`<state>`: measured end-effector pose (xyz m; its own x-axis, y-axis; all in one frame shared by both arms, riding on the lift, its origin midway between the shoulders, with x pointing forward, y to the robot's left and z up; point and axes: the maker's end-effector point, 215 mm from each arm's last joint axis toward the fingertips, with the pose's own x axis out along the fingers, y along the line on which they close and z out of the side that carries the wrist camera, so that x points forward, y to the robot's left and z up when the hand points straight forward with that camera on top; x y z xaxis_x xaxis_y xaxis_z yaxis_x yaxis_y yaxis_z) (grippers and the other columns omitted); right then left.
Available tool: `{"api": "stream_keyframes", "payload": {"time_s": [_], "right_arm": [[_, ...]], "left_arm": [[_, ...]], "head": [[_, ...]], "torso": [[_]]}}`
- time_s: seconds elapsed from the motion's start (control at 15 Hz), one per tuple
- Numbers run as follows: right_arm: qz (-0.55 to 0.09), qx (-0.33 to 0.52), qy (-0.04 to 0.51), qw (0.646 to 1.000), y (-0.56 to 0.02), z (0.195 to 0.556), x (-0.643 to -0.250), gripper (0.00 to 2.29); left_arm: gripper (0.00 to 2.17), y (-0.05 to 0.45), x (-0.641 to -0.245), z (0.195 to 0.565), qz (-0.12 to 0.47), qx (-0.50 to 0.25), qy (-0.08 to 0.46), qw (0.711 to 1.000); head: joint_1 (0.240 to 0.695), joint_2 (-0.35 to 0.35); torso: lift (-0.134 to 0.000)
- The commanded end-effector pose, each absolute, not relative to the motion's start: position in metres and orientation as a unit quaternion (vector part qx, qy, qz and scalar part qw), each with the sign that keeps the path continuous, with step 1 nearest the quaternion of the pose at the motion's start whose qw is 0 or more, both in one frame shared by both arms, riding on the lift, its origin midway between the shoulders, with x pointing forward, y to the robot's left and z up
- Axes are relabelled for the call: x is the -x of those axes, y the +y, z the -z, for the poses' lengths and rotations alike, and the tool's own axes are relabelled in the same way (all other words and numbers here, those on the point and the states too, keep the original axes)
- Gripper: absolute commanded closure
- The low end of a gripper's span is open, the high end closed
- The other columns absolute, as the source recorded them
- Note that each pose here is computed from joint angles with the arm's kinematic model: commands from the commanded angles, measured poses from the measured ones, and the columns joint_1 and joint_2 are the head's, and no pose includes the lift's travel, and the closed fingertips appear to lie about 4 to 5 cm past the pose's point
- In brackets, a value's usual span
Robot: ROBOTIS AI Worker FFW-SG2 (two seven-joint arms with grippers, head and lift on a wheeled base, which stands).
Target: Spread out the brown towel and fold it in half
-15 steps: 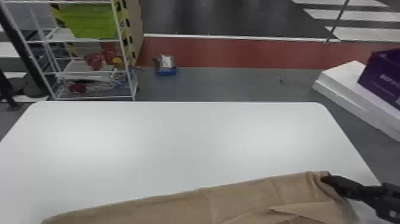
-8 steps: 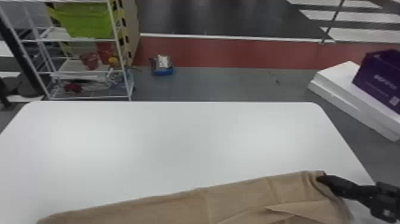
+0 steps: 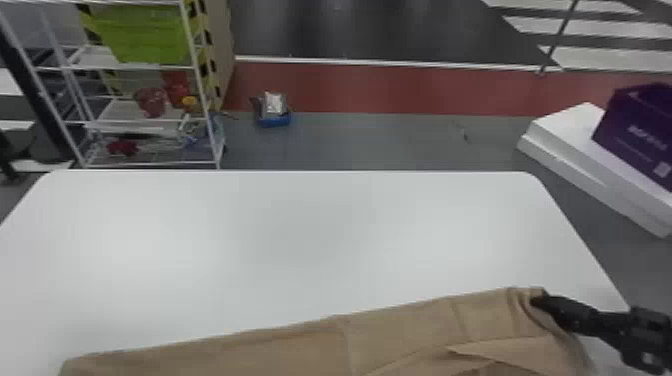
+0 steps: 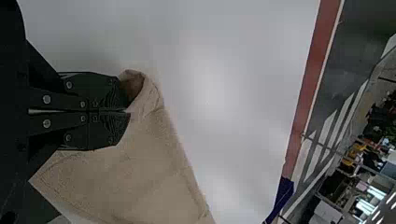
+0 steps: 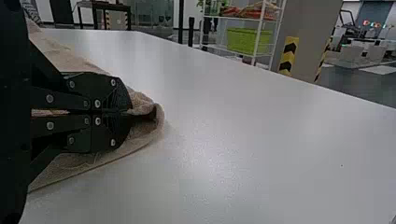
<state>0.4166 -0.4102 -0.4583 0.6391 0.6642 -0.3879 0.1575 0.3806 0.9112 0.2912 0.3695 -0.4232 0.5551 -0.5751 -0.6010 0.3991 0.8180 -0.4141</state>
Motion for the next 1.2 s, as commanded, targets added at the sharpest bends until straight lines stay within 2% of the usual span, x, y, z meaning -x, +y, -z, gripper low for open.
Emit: {"api": "stream_keyframes", "payload": {"time_s": [0.0, 1.13], "right_arm": [[-0.169, -0.526, 0.386, 0.739, -0.416, 0.457, -0.417, 1.11], [-0.140, -0.520, 0.353, 0.765, -0.462, 0.441, -0.434, 1.11]], "left_arm": [[1.85, 0.373, -0.295, 0.428, 0.267, 0.141, 0.389, 0.871], [1.85, 0.406, -0.297, 0.442, 0.246, 0.135, 0.397, 0.874]], "head": [[0.695, -0.067], [0.695, -0.087]], "torso": [[-0.124], [-0.124]]}}
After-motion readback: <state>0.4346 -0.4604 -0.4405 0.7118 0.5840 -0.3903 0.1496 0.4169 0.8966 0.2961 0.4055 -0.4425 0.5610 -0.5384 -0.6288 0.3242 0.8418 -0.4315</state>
